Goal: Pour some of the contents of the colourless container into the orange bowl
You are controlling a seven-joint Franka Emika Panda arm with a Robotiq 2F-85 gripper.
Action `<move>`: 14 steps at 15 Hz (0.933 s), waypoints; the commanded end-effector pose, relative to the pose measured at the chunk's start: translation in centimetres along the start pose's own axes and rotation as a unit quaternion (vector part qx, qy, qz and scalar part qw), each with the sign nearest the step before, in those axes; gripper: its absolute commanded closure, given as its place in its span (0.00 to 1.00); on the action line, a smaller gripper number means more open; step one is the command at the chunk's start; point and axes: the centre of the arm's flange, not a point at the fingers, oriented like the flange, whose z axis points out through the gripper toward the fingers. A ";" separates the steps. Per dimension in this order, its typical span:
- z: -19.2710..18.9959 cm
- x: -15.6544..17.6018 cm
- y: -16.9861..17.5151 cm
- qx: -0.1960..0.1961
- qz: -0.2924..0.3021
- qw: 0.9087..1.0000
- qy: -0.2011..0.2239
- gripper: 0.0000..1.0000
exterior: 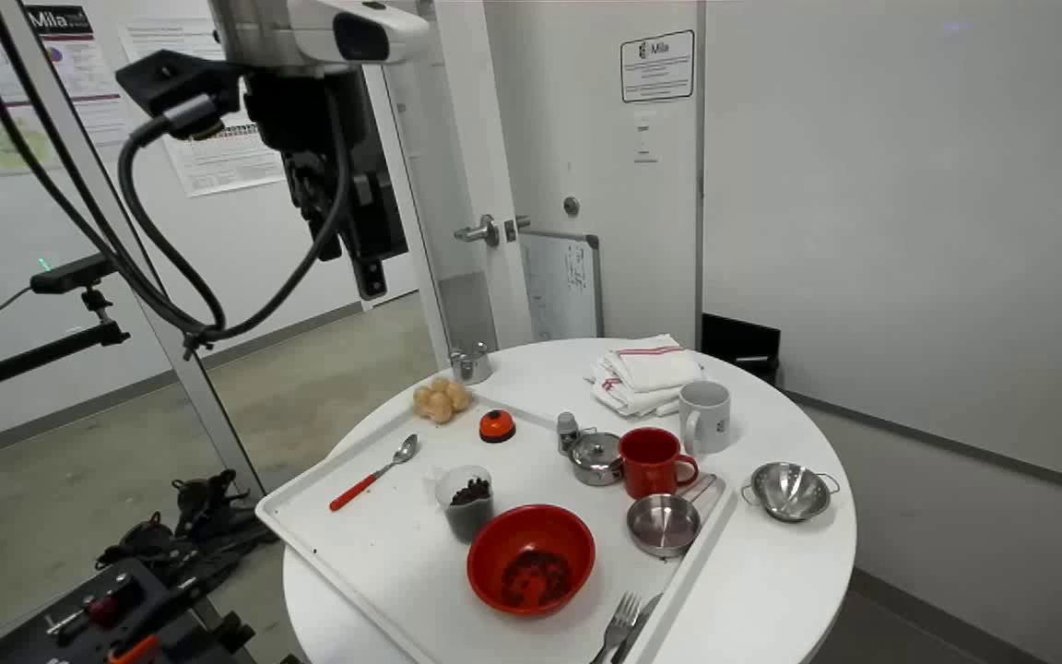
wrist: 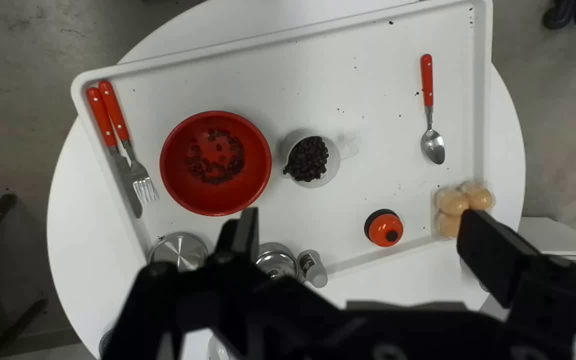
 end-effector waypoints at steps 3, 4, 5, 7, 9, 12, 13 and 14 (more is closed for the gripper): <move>0.0 0.0 0.0 0.000 0.000 1.000 0.000 0.00; 0.0 0.0 0.0 0.000 0.000 1.000 0.000 0.00; 0.0 0.0 0.0 0.000 0.000 1.000 0.000 0.00; 0.0 0.0 0.0 0.000 0.000 1.000 0.000 0.00; 0.0 0.0 0.0 0.000 0.000 1.000 0.000 0.00; 0.1 0.3 -1.9 -0.019 0.049 0.999 -0.005 0.00; 0.3 0.4 -2.9 -0.026 0.072 0.997 -0.003 0.00; 0.6 0.4 -4.4 -0.042 0.096 0.995 0.002 0.00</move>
